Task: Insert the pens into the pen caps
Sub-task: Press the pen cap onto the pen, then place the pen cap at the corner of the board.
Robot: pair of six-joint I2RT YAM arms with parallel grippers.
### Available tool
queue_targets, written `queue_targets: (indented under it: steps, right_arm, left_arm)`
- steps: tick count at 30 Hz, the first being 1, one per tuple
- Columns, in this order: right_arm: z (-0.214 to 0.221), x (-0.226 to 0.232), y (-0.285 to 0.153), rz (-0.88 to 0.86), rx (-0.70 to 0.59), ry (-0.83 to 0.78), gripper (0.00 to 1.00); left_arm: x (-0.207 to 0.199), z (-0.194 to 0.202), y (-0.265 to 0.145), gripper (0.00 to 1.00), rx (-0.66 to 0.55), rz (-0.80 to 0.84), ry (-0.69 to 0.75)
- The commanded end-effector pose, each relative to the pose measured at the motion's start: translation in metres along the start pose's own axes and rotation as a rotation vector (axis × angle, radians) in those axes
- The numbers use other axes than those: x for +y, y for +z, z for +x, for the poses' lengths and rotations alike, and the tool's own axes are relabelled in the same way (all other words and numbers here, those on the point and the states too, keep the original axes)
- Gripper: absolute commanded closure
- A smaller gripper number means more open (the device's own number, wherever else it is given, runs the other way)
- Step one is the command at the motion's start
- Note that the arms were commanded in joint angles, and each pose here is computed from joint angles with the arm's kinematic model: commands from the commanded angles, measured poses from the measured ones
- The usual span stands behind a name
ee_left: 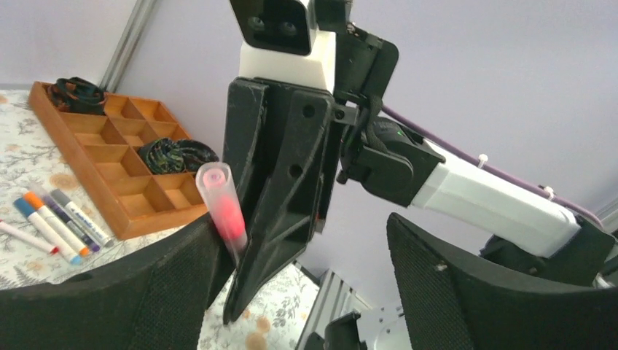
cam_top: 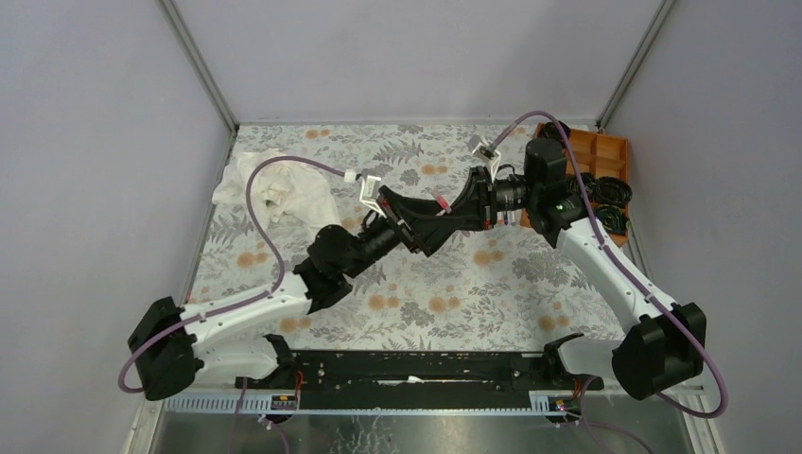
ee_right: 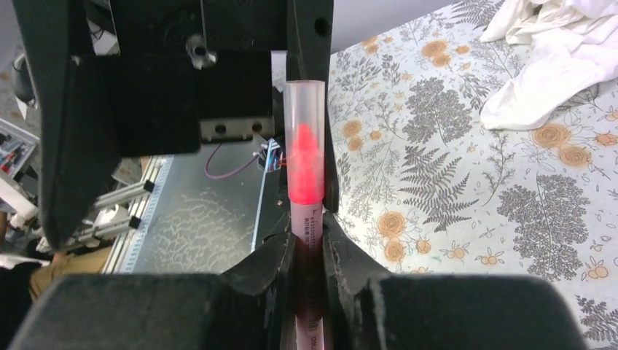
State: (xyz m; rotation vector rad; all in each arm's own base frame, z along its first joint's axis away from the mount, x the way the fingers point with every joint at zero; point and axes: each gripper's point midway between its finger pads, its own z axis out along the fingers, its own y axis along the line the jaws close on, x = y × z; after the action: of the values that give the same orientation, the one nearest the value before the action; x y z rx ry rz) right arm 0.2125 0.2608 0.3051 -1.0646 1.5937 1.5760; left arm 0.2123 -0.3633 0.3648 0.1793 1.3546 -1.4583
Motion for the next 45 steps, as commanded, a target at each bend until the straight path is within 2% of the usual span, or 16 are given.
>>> queue_targets:
  steps: [1,4,8,13,16,18,19,21,22,24,27,30,35,40,45]
  right_arm:
    - [-0.006,0.005,-0.003,-0.028,0.002,-0.087,1.0]
    - [0.001,0.019,-0.006,-0.136,0.022,-0.115,1.0]
    - [0.011,0.032,-0.009,-0.242,0.036,-0.149,1.0]
    - [0.014,0.032,-0.01,-0.262,0.033,-0.148,1.0]
    - [0.017,0.02,-0.01,-0.211,0.037,-0.132,1.0]
    - [0.02,0.0,-0.009,-0.104,0.049,-0.117,0.99]
    - [0.022,-0.018,-0.01,0.002,0.061,-0.107,0.99]
    - [0.02,-0.067,-0.018,0.295,0.06,-0.053,1.0]
    - [0.024,-0.101,-0.031,0.497,0.052,-0.003,1.0]
    - [0.031,-0.135,-0.049,0.71,0.03,0.07,1.0]
    - [0.05,-0.167,-0.07,0.904,0.016,0.14,1.0]
    - [0.075,-0.199,-0.095,1.088,0.08,0.16,0.95]
    - [0.108,-0.25,-0.111,1.225,0.222,0.224,0.96]
    - [0.114,-0.287,-0.115,1.279,0.311,0.246,0.93]
    - [0.15,-0.309,-0.112,1.266,0.416,0.317,0.92]
  left_arm:
    - [-0.007,-0.008,-0.029,0.08,0.033,-0.007,0.093]
    - [0.003,-0.028,-0.046,0.01,-0.014,-0.088,0.116]
    - [0.006,-0.045,-0.06,0.01,-0.052,-0.139,0.141]
    - [0.018,-0.054,-0.073,0.01,-0.064,-0.212,0.211]
    - [0.025,-0.052,-0.076,0.01,-0.049,-0.238,0.241]
    - [0.031,-0.048,-0.077,0.01,-0.035,-0.255,0.254]
    - [0.034,-0.047,-0.078,0.01,-0.029,-0.266,0.259]
    - [0.04,-0.044,-0.08,0.01,-0.024,-0.292,0.267]
    - [0.044,-0.044,-0.082,0.01,-0.025,-0.31,0.27]
    - [0.051,-0.044,-0.086,0.01,-0.031,-0.34,0.276]
    - [0.059,-0.043,-0.09,0.01,-0.027,-0.369,0.29]
    - [0.067,-0.039,-0.095,0.01,-0.018,-0.398,0.299]
    - [0.078,-0.03,-0.099,0.01,-0.002,-0.421,0.295]
    - [0.085,-0.024,-0.105,0.01,0.005,-0.436,0.281]
    - [0.088,-0.019,-0.112,0.02,0.006,-0.441,0.26]
